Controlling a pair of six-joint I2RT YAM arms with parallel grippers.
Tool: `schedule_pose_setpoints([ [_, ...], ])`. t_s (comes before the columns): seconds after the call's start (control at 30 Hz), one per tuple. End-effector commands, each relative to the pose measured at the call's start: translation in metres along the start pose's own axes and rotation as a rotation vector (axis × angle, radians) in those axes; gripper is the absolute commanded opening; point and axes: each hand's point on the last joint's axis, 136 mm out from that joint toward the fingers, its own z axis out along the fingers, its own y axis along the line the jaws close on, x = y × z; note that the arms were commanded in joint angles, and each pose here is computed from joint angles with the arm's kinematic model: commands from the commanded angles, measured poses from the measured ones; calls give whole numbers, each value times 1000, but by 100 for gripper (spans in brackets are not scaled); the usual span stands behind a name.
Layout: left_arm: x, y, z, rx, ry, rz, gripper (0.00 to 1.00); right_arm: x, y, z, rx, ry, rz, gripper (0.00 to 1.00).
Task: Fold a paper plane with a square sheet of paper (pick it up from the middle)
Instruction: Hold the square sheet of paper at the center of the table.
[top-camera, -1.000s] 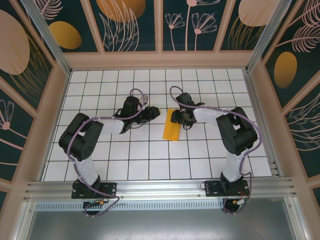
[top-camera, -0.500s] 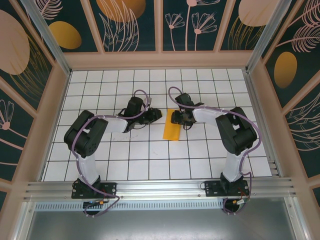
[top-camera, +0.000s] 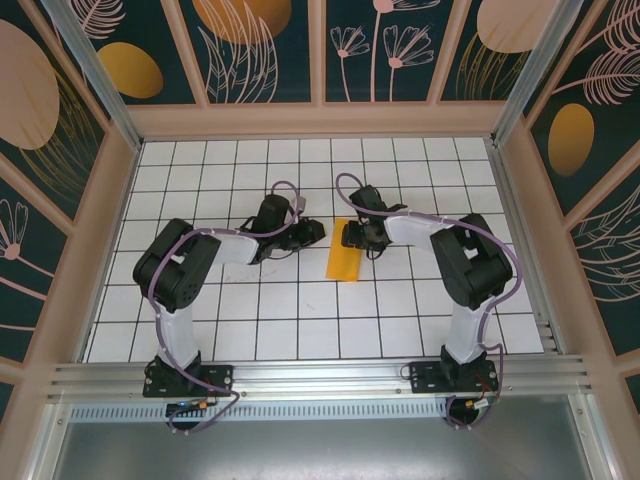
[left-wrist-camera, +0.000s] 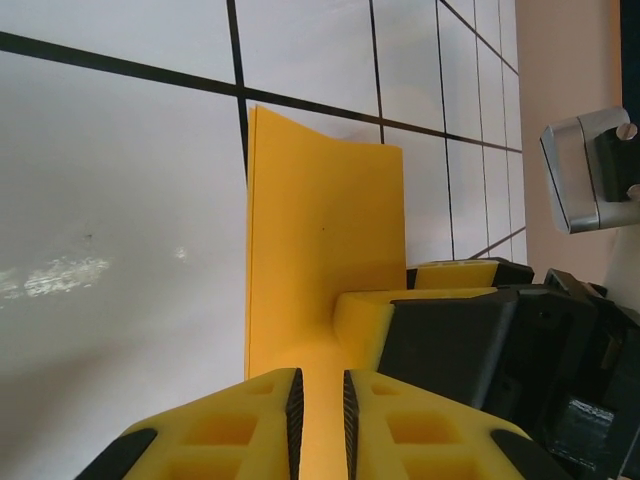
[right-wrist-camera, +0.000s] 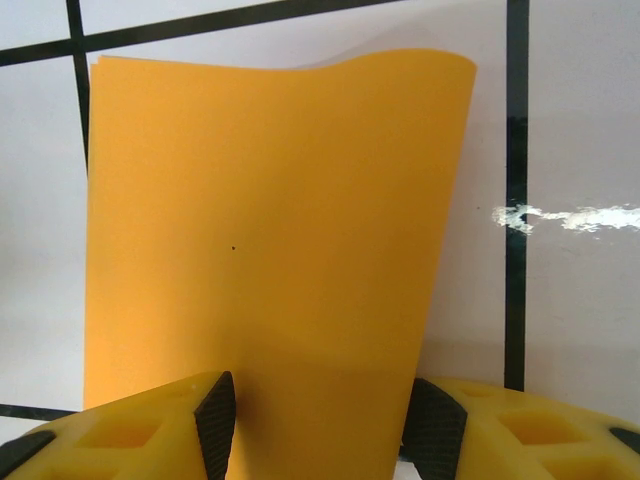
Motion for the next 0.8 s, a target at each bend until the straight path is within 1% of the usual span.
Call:
schedule_pose_setpoints([
  [0.0, 3, -6, 7, 8, 28, 33, 21, 58, -42, 54, 125, 173, -16, 55],
  [0.23, 12, -1, 12, -1, 59, 29, 18, 61, -43, 57, 129, 185, -24, 57],
  [0.27, 6, -8, 13, 11, 53, 40, 18, 61, -43, 57, 127, 185, -26, 58],
  [0.47, 9, -7, 18, 5, 69, 43, 17, 64, -45, 59, 131, 193, -28, 58],
  [0.77, 15, -7, 23, -3, 95, 48, 14, 66, -47, 61, 139, 199, -35, 55],
])
